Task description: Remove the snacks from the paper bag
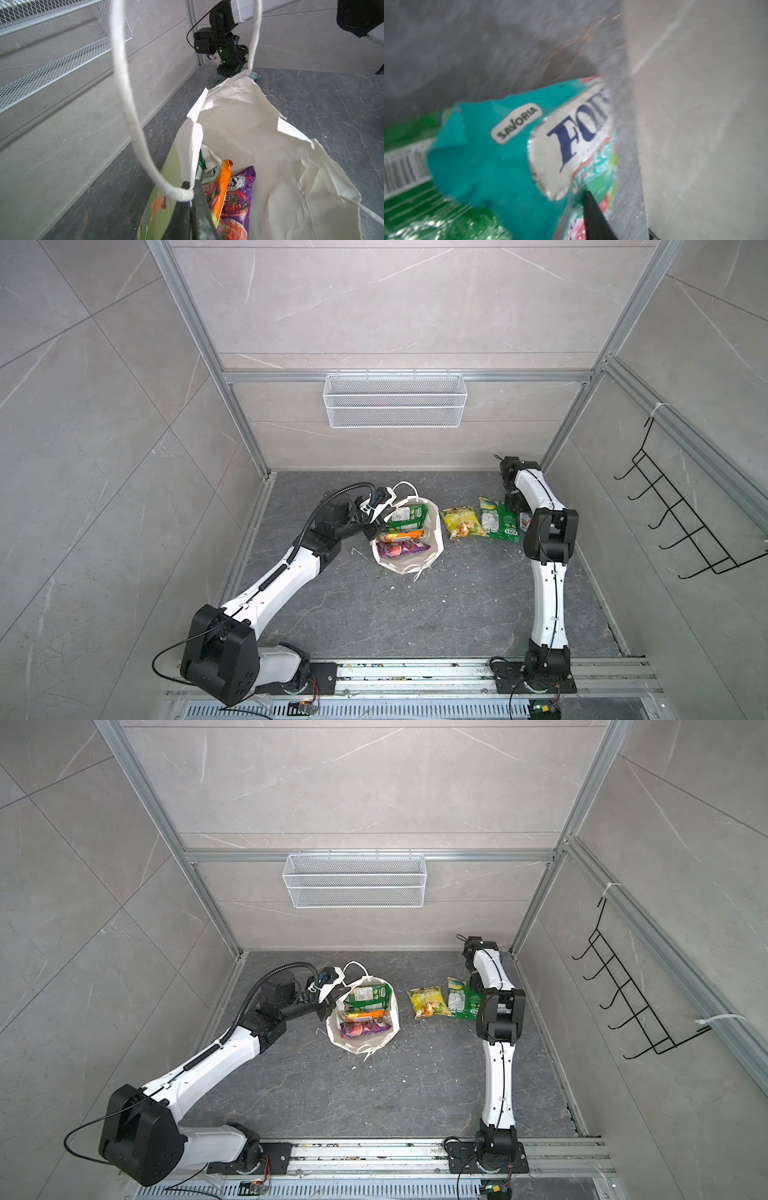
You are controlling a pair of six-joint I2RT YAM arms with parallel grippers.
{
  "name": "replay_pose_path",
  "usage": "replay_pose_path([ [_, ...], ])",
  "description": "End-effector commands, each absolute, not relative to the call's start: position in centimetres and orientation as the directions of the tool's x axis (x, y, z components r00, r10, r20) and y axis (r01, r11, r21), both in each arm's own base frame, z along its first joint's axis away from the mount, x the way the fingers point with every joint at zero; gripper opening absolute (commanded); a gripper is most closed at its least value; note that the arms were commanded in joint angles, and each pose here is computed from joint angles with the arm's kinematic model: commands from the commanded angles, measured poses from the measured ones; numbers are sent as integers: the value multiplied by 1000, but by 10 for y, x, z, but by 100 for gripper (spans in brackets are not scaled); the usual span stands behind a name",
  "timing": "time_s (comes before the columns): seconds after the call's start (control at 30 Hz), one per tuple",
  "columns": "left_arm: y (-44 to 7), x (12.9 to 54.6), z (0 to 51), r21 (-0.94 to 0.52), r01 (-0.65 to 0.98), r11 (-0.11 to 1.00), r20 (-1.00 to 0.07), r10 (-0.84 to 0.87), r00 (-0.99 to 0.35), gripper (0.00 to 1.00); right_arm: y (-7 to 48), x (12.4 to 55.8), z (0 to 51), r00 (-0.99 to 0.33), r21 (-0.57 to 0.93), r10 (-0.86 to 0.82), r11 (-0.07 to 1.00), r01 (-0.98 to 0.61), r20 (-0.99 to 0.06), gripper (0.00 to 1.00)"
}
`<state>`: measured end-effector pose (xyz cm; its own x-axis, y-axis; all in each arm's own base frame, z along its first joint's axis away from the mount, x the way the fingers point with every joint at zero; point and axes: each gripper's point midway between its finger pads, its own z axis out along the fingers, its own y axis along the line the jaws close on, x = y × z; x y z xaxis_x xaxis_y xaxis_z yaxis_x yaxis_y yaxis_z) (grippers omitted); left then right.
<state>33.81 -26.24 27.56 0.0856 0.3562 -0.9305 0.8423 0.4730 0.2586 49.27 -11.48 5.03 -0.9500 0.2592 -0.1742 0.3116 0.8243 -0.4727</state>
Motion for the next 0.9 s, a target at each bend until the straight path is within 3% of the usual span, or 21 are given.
replay_pose_path([
  [0.0, -268, 342, 297, 267, 844, 464, -941, 314, 125, 0, -96, 497, 82, -915, -324, 310, 864, 385, -259, 39],
  [0.2, -268, 342, 301, 264, 846, 463, -942, 310, 124, 0, -100, 495, 126, -894, -308, 301, 861, 405, -333, 47],
  [0.3, -267, 341, 302, 265, 846, 463, -940, 318, 121, 0, -104, 491, 137, -881, -287, 310, 861, 420, -358, 61],
  [0.37, -266, 341, 300, 268, 842, 468, -940, 320, 121, 0, -110, 489, 138, -867, -257, 327, 862, 437, -375, 63],
  [0.5, -267, 343, 300, 267, 842, 469, -939, 325, 116, 0, -110, 492, 123, -866, -169, 350, 888, 428, -357, 63],
  [0.6, -267, 342, 298, 266, 845, 464, -938, 327, 115, 0, -82, 500, 116, -880, -29, 326, 934, 357, -347, 51],
  [0.67, -266, 343, 298, 269, 840, 472, -939, 322, 120, 0, -62, 507, 112, -888, 42, 290, 955, 294, -358, 49],
  [0.73, -267, 344, 298, 268, 841, 470, -938, 326, 116, 0, -51, 507, 105, -903, 40, 270, 961, 273, -335, 49],
  [0.87, -267, 344, 295, 267, 841, 470, -939, 322, 118, 0, -35, 509, 87, -922, -2, 234, 969, 247, -308, 60],
])
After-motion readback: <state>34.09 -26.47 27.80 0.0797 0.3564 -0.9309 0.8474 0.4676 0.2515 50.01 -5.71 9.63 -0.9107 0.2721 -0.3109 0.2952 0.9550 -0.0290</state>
